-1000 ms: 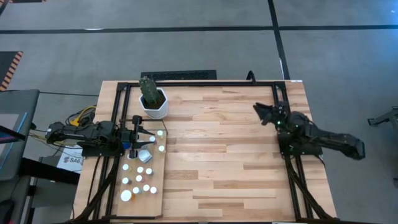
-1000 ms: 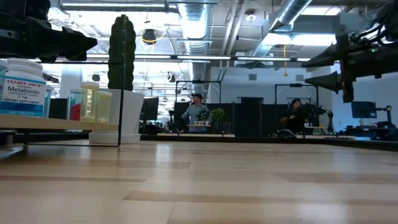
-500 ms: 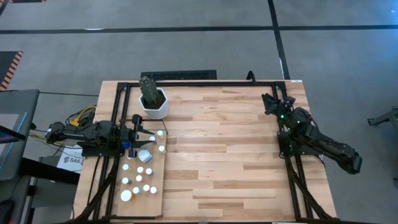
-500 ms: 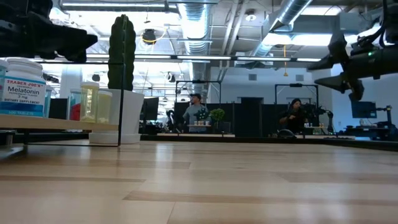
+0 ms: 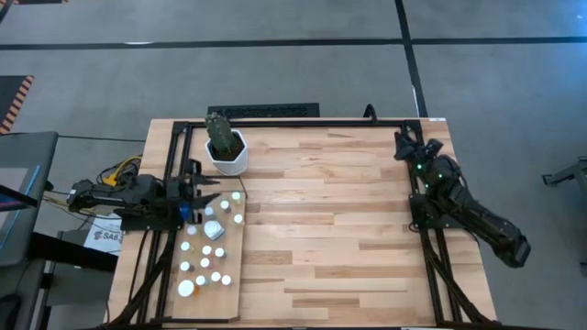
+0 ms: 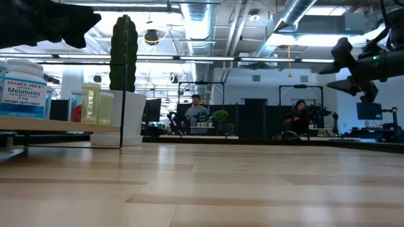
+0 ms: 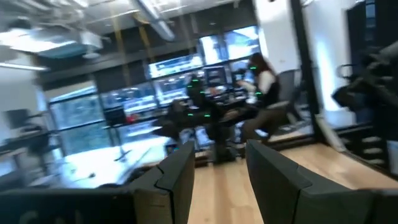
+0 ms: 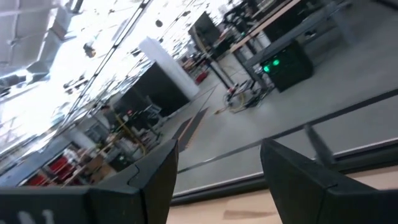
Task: Pick and place medicine bottles onto shelf by color
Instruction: Return to Home Position
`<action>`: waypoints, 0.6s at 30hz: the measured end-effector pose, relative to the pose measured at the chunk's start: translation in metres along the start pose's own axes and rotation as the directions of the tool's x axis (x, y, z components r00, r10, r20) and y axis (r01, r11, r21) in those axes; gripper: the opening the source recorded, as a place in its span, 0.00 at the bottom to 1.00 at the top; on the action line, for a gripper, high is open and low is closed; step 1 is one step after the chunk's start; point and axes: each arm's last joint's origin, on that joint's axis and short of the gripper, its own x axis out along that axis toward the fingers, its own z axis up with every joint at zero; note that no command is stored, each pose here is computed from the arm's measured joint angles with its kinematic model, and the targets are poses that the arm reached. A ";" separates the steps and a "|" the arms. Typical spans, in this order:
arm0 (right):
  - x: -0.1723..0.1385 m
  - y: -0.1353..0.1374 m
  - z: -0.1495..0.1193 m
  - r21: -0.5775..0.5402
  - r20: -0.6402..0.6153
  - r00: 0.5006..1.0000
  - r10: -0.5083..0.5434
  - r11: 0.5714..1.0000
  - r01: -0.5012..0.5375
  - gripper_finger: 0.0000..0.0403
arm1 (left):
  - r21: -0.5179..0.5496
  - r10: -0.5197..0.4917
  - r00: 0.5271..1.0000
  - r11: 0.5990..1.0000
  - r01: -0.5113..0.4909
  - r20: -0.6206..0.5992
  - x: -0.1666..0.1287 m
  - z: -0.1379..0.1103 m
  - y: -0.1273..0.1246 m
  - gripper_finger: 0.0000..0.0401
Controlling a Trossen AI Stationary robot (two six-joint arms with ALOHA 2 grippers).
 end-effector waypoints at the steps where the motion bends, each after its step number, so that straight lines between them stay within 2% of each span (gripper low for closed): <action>1: 0.000 -0.001 0.001 -0.001 0.009 1.000 -0.010 1.000 0.010 0.62 | 0.003 0.024 1.000 1.000 -0.024 0.001 0.000 0.001 0.001 0.34; 7: 0.002 -0.008 0.006 -0.006 0.070 0.994 -0.081 0.997 0.082 0.62 | 0.001 0.204 0.979 0.979 -0.204 -0.018 -0.001 0.002 0.006 0.34; 18: 0.004 -0.019 0.016 -0.005 0.169 0.967 -0.193 0.980 0.197 0.62 | 0.011 0.412 0.908 0.911 -0.412 -0.071 -0.003 0.001 0.013 0.34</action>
